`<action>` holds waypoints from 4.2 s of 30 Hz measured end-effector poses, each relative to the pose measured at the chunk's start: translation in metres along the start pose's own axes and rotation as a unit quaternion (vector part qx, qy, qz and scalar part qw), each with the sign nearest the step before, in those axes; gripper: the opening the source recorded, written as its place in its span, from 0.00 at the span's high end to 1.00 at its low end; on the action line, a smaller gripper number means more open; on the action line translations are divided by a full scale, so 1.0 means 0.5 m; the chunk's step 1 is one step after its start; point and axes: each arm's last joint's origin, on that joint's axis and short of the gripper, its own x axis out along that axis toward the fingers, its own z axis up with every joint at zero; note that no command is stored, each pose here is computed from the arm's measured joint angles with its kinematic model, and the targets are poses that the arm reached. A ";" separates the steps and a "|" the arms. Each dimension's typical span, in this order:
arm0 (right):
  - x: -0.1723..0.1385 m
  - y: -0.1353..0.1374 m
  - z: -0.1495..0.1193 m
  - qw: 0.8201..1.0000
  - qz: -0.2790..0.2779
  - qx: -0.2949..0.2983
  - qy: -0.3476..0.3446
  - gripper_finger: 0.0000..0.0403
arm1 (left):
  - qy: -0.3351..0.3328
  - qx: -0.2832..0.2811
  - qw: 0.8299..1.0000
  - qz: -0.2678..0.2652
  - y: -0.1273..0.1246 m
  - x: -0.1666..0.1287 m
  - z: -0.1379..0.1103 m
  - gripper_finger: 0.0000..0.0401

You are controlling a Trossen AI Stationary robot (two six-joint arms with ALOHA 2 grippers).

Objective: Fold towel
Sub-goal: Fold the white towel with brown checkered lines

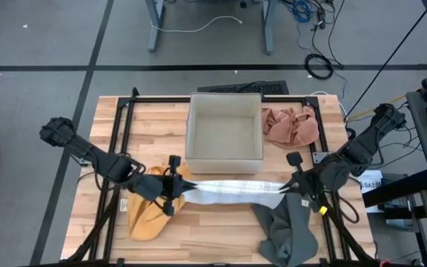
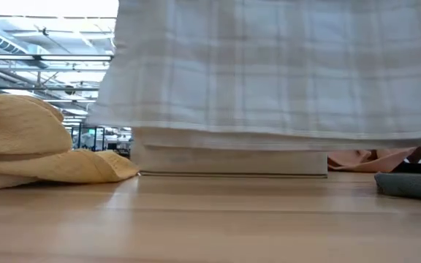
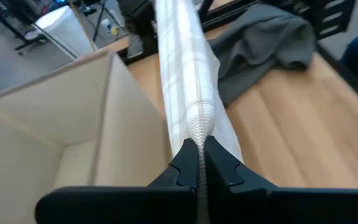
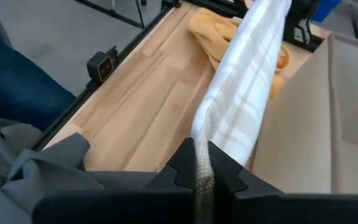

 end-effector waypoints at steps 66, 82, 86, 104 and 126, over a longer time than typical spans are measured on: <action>0.195 0.020 -0.174 0.951 -0.190 -0.014 0.243 0.86 | 0.201 -0.024 0.979 0.024 -0.053 0.245 -0.130 0.76; 0.194 0.022 -0.176 0.951 -0.186 -0.001 0.246 0.67 | 0.158 -0.057 0.986 -0.015 -0.056 0.252 -0.113 0.64; 0.200 0.028 -0.168 0.961 -0.152 0.022 0.228 0.64 | 0.124 -0.077 0.987 -0.068 -0.062 0.256 -0.099 0.64; 0.235 0.058 -0.094 0.998 -0.008 0.027 0.058 0.64 | 0.128 -0.129 0.972 -0.148 -0.126 0.229 -0.090 0.64; 0.389 0.102 -0.112 1.000 0.018 -0.018 0.006 0.64 | 0.199 -0.158 0.953 -0.163 -0.262 0.254 -0.153 0.64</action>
